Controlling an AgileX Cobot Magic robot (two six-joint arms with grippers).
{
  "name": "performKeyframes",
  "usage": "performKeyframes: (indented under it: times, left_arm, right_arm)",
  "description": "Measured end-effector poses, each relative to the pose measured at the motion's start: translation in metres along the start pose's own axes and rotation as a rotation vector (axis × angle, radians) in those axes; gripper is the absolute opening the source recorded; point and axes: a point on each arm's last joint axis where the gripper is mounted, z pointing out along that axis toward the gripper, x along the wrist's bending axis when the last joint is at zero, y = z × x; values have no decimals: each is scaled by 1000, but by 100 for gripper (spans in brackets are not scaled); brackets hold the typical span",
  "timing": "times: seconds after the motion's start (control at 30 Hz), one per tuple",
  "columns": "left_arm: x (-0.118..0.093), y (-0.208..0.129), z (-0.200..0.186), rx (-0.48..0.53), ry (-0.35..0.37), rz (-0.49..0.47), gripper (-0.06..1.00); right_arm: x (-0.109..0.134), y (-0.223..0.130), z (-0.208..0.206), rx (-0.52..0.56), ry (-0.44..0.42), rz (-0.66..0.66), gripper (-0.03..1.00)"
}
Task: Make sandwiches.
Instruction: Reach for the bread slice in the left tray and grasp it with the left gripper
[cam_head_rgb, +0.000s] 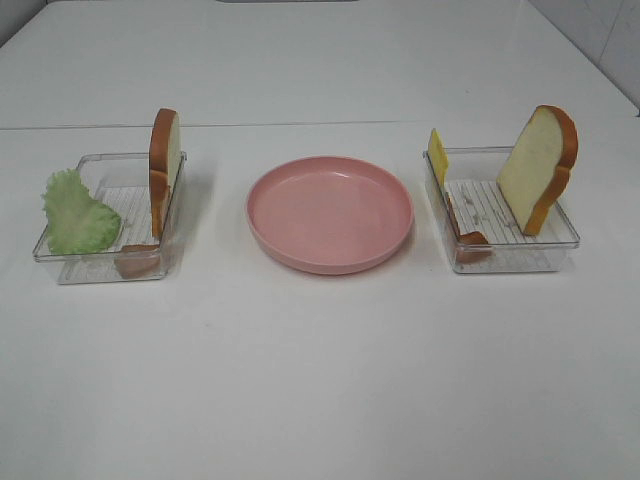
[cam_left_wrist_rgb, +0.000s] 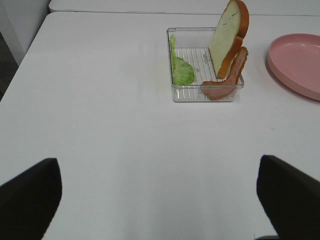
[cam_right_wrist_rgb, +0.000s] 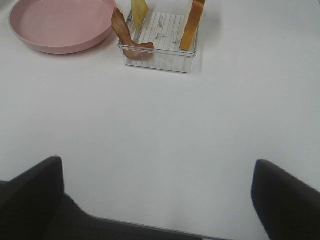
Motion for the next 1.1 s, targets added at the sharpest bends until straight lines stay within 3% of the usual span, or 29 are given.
performKeyframes:
  times: [0.83, 1.1]
  left_arm:
    - [0, 4, 5, 33, 2, -2, 98]
    - [0, 62, 32, 23, 8, -27, 98]
  right_arm:
    - [0, 0, 0, 0, 0, 0, 99]
    - [0, 0, 0, 0, 0, 0, 99]
